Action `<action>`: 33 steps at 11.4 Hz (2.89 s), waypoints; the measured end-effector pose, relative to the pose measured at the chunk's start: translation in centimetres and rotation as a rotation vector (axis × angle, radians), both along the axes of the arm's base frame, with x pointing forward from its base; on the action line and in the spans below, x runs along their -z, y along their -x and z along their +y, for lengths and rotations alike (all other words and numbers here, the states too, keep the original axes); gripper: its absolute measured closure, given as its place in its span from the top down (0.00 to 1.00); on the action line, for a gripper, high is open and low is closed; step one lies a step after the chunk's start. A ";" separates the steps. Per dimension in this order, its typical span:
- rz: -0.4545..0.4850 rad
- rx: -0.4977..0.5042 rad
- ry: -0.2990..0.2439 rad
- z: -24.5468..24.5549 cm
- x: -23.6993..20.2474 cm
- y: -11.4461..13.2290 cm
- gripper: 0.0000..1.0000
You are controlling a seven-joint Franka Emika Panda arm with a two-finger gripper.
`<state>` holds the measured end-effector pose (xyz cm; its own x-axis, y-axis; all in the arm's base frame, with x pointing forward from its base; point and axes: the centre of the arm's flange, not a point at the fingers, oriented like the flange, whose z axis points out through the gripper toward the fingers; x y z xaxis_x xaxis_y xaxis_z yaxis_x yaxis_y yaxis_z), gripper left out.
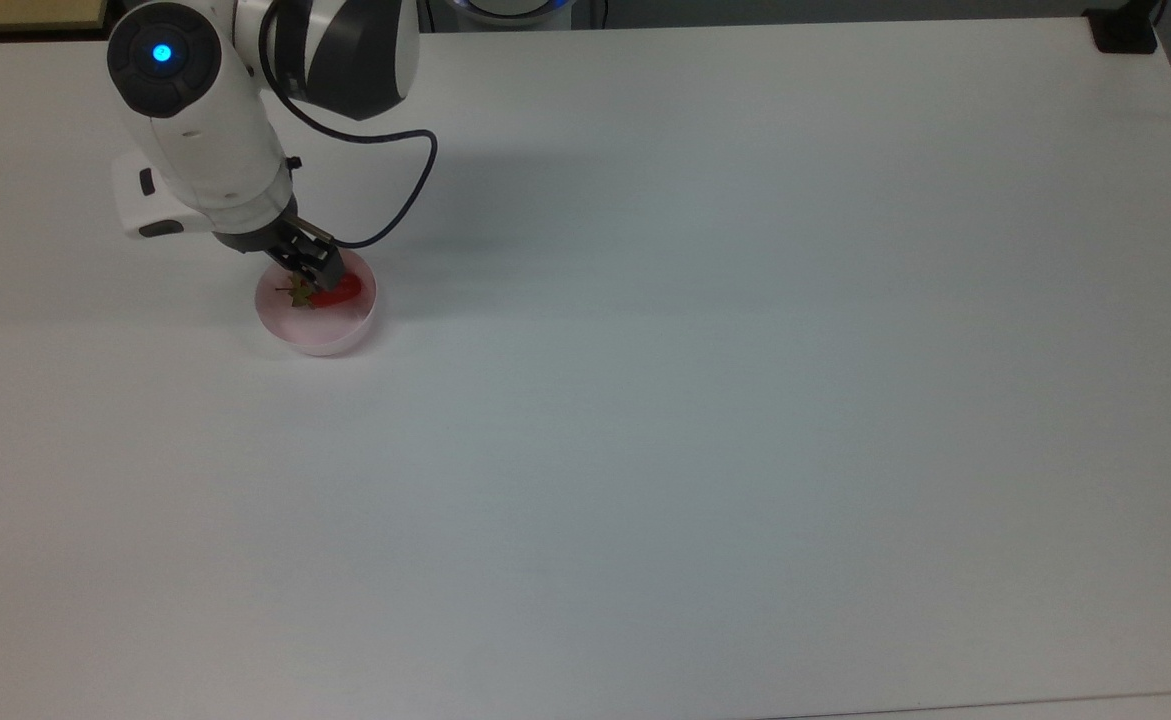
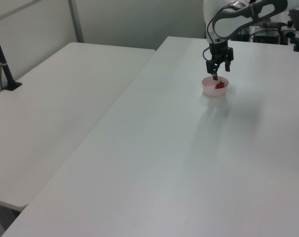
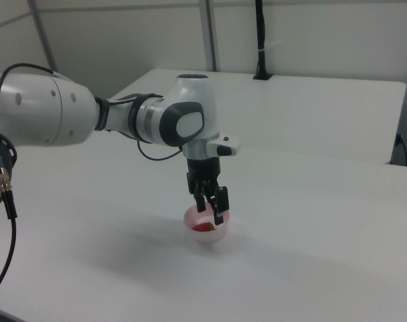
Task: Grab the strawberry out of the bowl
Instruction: 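Close the gripper on the red strawberry inside the bowl, then lift the strawberry out of the bowl and move it beside the bowl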
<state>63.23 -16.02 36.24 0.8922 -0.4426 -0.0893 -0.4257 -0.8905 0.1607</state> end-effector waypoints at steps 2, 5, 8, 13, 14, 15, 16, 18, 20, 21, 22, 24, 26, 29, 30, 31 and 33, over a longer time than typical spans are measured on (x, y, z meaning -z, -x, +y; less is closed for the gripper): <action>0.004 -0.014 -0.007 0.8 0.5 -0.2 0.84; -0.013 -0.015 -0.007 1.1 1.5 -0.7 0.82; -0.030 -0.013 -0.012 1.4 2.9 -1.2 0.81; -0.025 -0.016 -0.020 2.0 3.4 -1.2 0.79; -0.017 -0.016 -0.022 2.0 3.8 -1.0 0.79; -0.006 -0.016 -0.024 2.1 4.3 -0.7 0.79; 0.005 -0.016 -0.026 2.2 4.9 -0.5 0.79; 0.013 -0.017 -0.029 2.3 5.4 -0.3 0.74; 0.011 -0.019 -0.030 2.4 5.4 -0.4 0.65; 0.006 -0.019 -0.028 2.4 5.2 -0.5 0.48; 0.005 -0.019 -0.028 2.4 5.1 -0.5 0.47; -0.017 -0.019 -0.023 2.3 4.0 -0.9 0.46; -0.035 -0.027 -0.020 2.2 2.3 -1.1 0.46; -0.022 -0.053 -0.022 2.1 0.1 -1.1 0.46; -0.015 -0.081 -0.026 1.8 -1.1 -1.1 0.46; -0.016 -0.120 -0.030 0.9 -2.5 -1.1 0.46; -0.028 -0.210 -0.038 -4.1 -4.5 -0.4 0.46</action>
<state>63.59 -20.12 40.77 0.9669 -0.2434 -0.0766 -0.2338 -0.9653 0.1163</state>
